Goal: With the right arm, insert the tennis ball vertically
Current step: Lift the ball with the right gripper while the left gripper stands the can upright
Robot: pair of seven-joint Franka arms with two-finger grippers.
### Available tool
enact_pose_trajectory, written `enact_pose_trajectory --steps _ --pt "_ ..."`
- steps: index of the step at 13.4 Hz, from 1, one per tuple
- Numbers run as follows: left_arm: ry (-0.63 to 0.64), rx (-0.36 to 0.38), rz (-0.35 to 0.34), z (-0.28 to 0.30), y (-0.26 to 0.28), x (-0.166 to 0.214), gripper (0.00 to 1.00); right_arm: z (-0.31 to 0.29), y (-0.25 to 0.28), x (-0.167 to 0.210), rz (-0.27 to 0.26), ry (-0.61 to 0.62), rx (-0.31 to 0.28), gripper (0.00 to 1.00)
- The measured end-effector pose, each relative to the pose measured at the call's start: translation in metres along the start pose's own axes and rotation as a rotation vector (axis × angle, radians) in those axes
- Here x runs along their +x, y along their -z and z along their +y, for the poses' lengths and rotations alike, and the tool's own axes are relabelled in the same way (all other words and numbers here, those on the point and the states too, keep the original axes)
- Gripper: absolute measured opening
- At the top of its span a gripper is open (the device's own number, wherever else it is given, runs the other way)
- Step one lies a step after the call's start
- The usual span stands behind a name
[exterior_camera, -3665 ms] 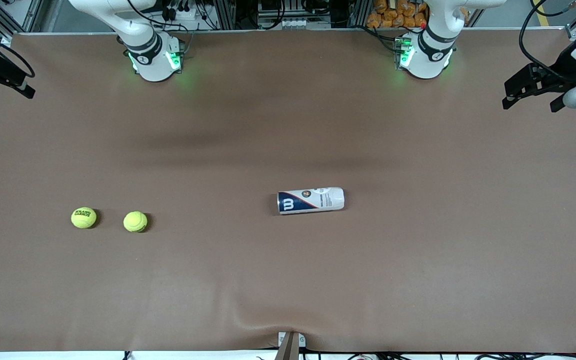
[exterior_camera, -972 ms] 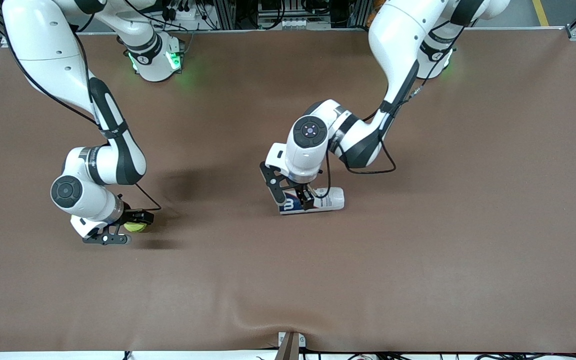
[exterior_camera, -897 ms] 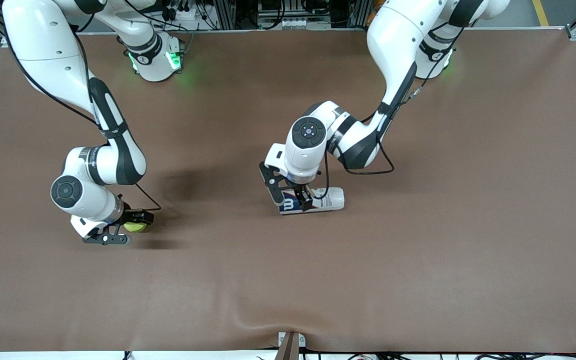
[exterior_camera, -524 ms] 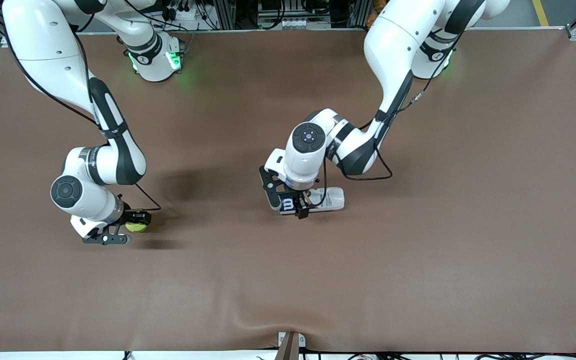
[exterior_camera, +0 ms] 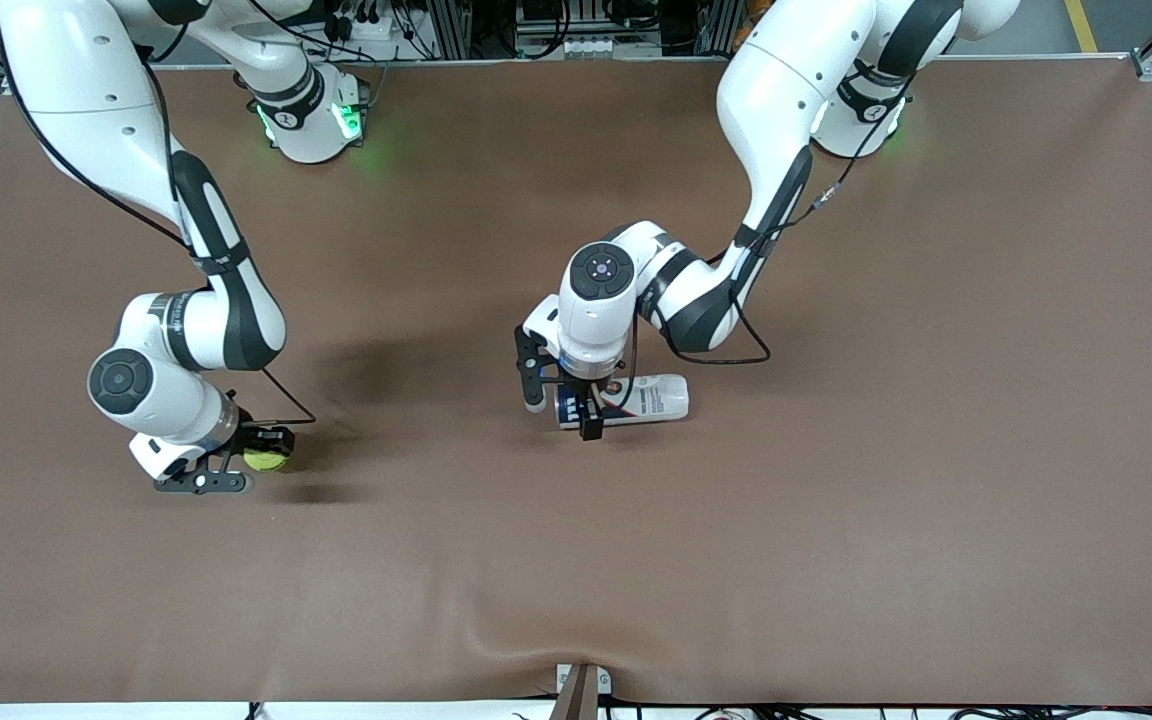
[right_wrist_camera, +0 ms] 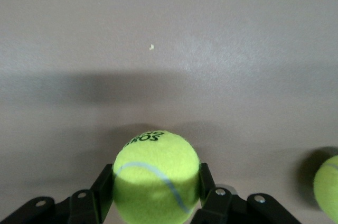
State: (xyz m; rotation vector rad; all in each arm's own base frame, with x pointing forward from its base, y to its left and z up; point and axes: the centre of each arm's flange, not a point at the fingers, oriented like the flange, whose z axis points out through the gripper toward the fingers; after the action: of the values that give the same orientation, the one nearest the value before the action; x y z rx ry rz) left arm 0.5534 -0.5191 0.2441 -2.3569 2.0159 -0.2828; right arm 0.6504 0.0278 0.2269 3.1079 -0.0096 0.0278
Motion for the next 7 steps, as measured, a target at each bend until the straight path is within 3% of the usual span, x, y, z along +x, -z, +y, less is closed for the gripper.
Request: enact_pose_trajectory --steps 7 --pt "-0.082 -0.015 -0.015 0.004 -0.015 -0.003 1.00 -0.009 0.072 0.013 -0.055 -0.052 0.092 0.67"
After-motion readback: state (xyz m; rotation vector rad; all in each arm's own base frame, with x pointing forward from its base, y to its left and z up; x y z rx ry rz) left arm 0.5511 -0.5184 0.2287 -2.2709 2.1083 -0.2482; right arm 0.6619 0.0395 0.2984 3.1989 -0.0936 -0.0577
